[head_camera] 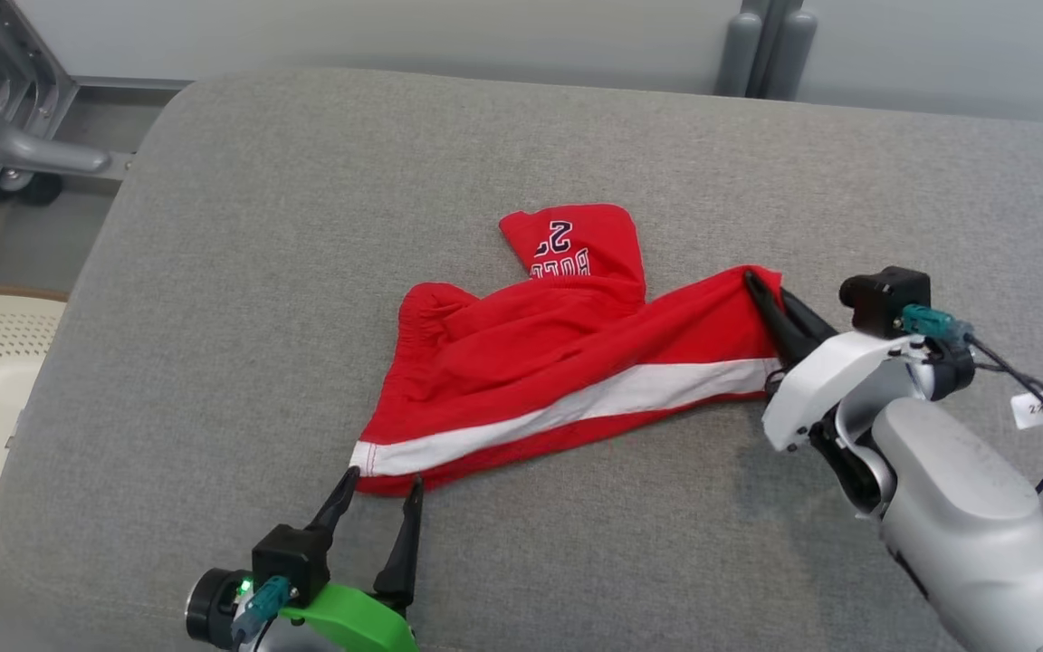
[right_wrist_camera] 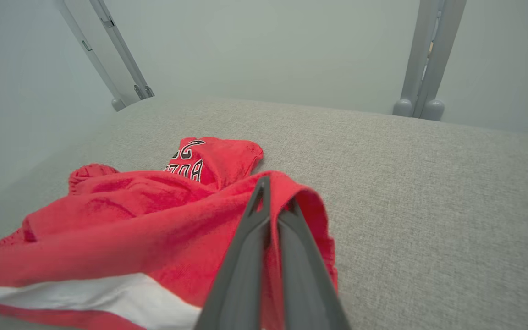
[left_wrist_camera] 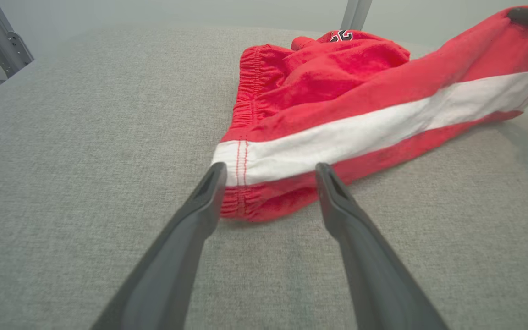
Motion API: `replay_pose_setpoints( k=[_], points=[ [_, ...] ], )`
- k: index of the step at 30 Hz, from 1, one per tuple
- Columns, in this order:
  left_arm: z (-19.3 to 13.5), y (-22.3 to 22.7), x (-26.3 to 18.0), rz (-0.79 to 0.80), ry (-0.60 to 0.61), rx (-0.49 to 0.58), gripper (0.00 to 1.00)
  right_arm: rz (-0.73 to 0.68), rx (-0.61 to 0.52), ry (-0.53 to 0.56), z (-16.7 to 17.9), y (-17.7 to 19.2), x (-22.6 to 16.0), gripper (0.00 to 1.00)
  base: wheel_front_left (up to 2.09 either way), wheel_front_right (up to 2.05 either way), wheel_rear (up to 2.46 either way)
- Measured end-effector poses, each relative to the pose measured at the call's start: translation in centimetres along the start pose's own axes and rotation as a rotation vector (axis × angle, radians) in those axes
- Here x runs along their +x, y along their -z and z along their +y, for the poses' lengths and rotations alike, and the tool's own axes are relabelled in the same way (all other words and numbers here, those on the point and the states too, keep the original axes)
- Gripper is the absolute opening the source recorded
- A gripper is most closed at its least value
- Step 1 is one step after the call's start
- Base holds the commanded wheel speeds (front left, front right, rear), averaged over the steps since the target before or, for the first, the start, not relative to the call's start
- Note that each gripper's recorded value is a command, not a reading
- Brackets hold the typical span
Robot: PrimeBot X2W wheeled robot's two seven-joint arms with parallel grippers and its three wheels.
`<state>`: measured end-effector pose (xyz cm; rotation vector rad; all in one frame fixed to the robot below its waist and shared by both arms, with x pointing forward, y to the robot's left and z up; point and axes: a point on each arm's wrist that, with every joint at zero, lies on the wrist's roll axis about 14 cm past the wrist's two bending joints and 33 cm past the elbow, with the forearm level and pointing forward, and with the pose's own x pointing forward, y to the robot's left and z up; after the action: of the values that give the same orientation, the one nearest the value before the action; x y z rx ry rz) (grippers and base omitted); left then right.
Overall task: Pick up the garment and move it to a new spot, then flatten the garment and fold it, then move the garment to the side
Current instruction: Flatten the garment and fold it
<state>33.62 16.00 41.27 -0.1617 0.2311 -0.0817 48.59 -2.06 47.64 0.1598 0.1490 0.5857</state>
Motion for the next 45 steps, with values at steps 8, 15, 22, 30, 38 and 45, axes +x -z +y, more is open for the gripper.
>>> replay_pose_setpoints(
  k=[8, 15, 22, 30, 38, 45],
  points=[
    [0.2, 0.0, -0.2, 0.003, -0.015, -0.031, 1.0, 0.144, -0.104, 0.033, -2.9, 2.0, 2.6, 0.0, 0.0, 0.0, 0.0],
    [0.8, 0.2, 0.0, 0.015, -0.046, -0.04, 1.0, 0.252, -0.133, 0.058, -4.8, 5.4, 4.2, 0.0, 0.0, 0.0, 0.0],
    [0.9, -1.2, 1.0, -0.026, -0.049, -0.042, 1.0, 0.243, -0.105, 0.08, -5.3, 6.6, 4.6, 1.0, 0.0, 0.0, 0.0],
    [-0.4, -2.3, 2.0, -0.059, -0.001, -0.038, 1.0, 0.158, -0.072, 0.16, -7.6, 4.3, 2.3, 1.0, 0.0, 0.0, 0.0],
    [-1.2, -1.5, 3.2, -0.03, 0.03, -0.046, 1.0, -0.009, -0.071, 0.241, -9.1, 0.5, -2.6, 1.0, 0.0, 0.0, 0.0],
    [-1.8, -0.5, 4.4, 0.005, 0.039, -0.07, 1.0, -0.054, -0.068, 0.335, -10.1, 0.3, -7.8, 1.0, 0.0, 0.0, 0.0]
  ],
)
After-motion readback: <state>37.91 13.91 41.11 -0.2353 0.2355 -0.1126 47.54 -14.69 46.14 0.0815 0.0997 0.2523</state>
